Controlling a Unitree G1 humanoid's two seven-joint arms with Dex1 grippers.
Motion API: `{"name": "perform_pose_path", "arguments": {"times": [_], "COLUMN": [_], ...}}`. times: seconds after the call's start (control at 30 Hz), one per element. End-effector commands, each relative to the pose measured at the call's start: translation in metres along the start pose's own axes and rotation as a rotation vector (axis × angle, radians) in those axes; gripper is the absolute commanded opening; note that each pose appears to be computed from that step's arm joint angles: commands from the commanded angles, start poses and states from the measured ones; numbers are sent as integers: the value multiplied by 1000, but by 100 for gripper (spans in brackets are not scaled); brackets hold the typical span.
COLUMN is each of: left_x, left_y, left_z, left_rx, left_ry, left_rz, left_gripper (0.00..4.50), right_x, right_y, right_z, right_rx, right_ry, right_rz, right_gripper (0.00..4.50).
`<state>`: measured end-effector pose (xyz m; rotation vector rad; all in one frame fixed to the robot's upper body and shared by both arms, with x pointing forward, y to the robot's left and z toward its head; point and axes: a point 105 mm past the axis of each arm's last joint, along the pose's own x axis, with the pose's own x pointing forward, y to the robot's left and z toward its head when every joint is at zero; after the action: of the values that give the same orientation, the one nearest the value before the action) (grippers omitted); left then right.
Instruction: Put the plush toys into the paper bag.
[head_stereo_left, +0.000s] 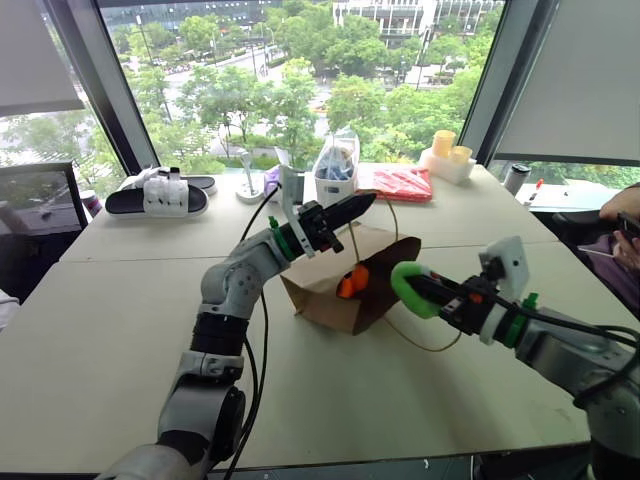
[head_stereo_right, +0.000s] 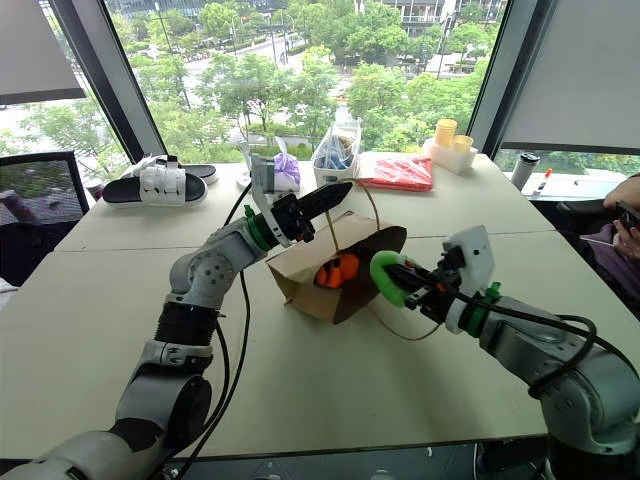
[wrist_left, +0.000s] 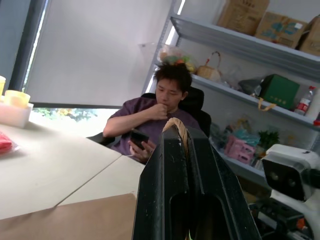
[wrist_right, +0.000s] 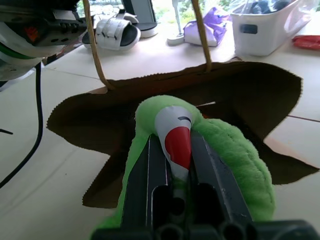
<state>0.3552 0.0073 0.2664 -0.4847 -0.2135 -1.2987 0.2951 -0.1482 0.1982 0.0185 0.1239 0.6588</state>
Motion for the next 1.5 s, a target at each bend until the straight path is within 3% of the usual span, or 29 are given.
{"name": "perform_pose_path", "arguments": {"times": [0.03,0.27,0.37,0.43,0.53,0.7,0.8,0.9,1.03,1.2,1.37,1.47,1.5], "left_x": [8,2,-3,-6,-9,-5,-3,-2,3,5,2,0,-1], "left_y": [-16,-11,-8,-5,1,7,9,8,3,1,3,5,4], "left_z": [12,30,35,38,40,37,39,40,38,32,29,29,31], "left_rx": [23,-18,-20,-16,-20,-28,-30,-30,-32,-38,-38,-33,-31], "left_ry": [-34,-125,-143,-154,-167,-162,-162,-162,-157,-153,-147,-144,-145], "left_rz": [-68,-10,16,38,64,72,72,68,51,47,51,55,55], "left_gripper": [0,0,0,0,0,0,0,0,0,0,0,0,0], "right_x": [20,63,66,63,52,22,-6,-40,-68,-71,-59,-55,-55], "right_y": [-2,-13,-13,-12,-6,-6,-22,-43,-49,-44,-30,-28,-26], "right_z": [7,-4,-4,-2,4,19,20,6,-32,-66,-79,-87,-89], "right_rx": [-40,-149,-155,-159,-153,-81,-4,71,189,367,546,622,627], "right_ry": [-23,38,33,22,0,-78,-107,-79,-25,-52,-126,-149,-144], "right_rz": [-21,-71,-62,-57,-32,-19,-82,-183,-254,-296,-246,-255,-254], "right_gripper": [3,3,108,224,355,355,355,355,355,355,355,273,217]}}
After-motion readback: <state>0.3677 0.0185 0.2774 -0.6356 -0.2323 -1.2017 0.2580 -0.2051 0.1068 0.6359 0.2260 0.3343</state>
